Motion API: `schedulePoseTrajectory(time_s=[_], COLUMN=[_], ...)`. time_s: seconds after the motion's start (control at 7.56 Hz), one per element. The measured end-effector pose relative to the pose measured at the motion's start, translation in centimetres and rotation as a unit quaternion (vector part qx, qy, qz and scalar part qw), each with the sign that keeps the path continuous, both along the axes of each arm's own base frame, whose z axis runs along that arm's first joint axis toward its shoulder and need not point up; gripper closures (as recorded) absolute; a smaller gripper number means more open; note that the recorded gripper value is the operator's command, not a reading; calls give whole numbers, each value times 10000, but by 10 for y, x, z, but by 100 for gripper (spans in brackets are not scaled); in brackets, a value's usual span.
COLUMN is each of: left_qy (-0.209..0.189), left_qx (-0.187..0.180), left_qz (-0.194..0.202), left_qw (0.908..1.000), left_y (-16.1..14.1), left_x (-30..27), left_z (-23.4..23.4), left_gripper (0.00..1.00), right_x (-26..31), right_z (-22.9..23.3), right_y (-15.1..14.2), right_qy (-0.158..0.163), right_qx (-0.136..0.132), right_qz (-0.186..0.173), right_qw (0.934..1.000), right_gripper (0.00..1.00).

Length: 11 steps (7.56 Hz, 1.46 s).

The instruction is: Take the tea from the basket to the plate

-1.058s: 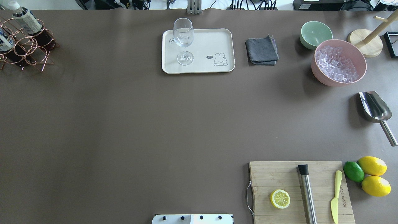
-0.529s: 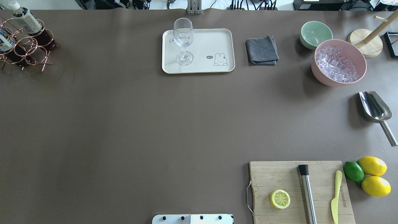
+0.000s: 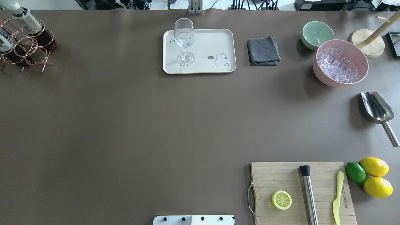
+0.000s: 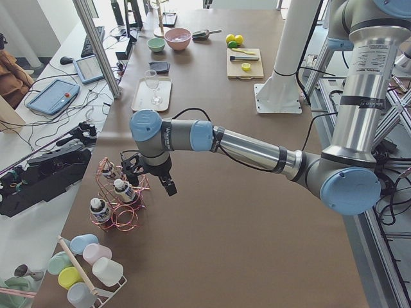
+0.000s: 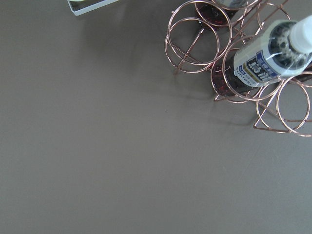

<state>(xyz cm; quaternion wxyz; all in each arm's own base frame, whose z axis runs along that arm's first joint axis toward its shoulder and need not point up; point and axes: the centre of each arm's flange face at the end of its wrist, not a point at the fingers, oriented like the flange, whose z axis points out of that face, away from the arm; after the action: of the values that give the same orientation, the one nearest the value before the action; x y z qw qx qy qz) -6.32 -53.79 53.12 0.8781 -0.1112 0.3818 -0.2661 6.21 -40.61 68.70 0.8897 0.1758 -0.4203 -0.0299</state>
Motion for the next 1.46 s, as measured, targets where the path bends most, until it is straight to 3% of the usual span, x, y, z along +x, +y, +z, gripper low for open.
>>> schedulePoseTrajectory(time_s=[0.26,0.53,0.79,1.06,1.46], left_qy=[23,57,106,165,87], left_qx=[-928,-1832,-2370,-2525,-2319], left_qz=[-887,-1910,-2642,-3012,-3280], left_qw=[9917,9643,9348,9194,9157], left_y=[-20,-36,-74,-112,-129], left_x=[-17,-27,-29,-32,-32], left_z=[-35,-47,-50,-44,-44], left_gripper=[1,2,2,2,2], right_x=[-25,-40,-53,-66,-84], right_z=[-9,-44,-108,-150,-176], right_y=[-11,-55,-101,-117,-130], right_qy=[-161,-194,-139,-126,-167], right_qx=[-329,-674,-949,-977,-928], right_qz=[-50,-92,-144,-205,-254], right_qw=[9993,9975,9953,9949,9952], right_gripper=[0,0,0,0,0])
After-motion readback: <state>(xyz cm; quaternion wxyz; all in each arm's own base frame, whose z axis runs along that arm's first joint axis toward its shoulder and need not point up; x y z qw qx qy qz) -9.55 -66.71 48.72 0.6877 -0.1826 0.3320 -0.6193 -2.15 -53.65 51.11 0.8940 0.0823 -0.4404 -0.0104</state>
